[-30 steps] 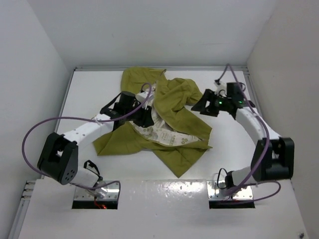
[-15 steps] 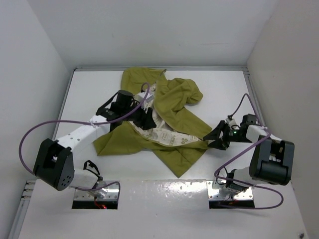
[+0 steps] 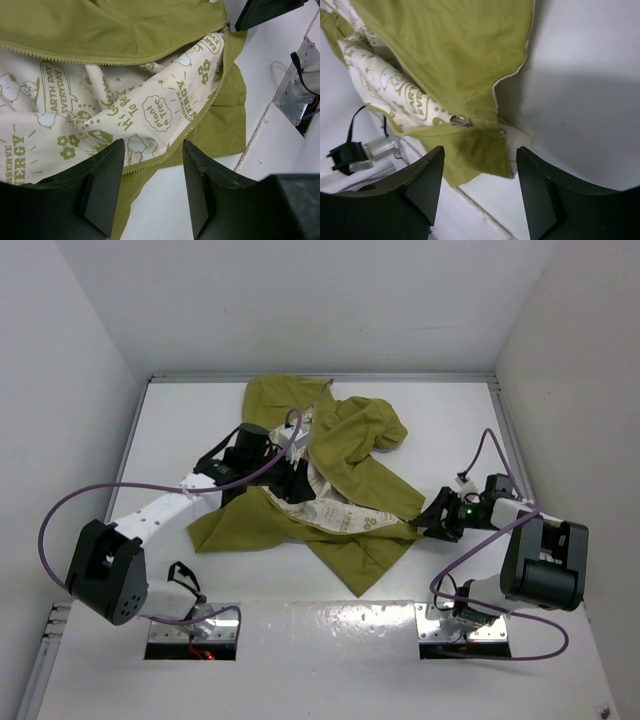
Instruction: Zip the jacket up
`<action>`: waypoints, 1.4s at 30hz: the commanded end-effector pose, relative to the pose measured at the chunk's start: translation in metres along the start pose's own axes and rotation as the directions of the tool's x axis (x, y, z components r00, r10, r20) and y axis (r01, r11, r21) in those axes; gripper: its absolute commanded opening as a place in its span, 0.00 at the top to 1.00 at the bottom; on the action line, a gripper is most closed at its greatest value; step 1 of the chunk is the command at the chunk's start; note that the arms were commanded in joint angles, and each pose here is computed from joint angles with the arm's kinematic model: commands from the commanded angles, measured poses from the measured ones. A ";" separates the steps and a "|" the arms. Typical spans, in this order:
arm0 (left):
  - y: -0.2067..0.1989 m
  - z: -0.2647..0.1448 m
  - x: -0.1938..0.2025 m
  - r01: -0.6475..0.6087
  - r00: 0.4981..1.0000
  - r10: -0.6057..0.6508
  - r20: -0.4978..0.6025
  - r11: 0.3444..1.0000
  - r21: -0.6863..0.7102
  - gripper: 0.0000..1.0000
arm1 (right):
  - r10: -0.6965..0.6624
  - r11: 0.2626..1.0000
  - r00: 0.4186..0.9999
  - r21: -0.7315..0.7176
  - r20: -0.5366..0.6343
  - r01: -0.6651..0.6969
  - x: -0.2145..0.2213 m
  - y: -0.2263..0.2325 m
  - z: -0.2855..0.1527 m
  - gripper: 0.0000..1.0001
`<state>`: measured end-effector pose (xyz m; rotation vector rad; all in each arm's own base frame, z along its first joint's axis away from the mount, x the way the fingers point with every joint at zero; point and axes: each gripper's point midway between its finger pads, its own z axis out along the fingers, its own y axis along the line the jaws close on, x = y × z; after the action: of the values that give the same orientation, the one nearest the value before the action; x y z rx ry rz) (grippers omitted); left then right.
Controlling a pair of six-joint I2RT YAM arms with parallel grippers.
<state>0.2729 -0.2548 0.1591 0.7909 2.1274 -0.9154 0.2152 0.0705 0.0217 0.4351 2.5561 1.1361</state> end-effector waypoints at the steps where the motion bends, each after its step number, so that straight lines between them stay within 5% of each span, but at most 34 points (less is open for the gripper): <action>1: -0.010 -0.004 -0.009 -0.022 0.999 0.022 0.036 1.000 0.021 0.45 | -0.113 0.993 0.992 0.028 0.053 0.112 -0.015 -0.011 0.004 0.40; 24: -0.020 0.003 0.001 0.030 0.998 -0.035 0.058 0.995 0.095 0.46 | -0.031 0.932 0.995 -0.356 0.095 0.063 -0.022 0.068 0.007 0.76; 32: -0.029 0.021 -0.004 0.095 0.992 -0.109 0.063 0.977 0.191 0.47 | -0.041 0.906 0.994 -0.416 0.099 0.078 -0.016 0.087 0.004 0.78; 42: -0.057 0.043 0.002 0.041 0.998 -0.051 0.040 0.975 0.220 0.47 | -0.083 0.919 0.994 -0.380 0.066 0.102 -0.002 0.083 0.008 0.76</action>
<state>0.2454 -0.2998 0.1370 0.7720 2.1301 -1.1758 0.2382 0.1248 0.0735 0.3439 2.2134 1.5407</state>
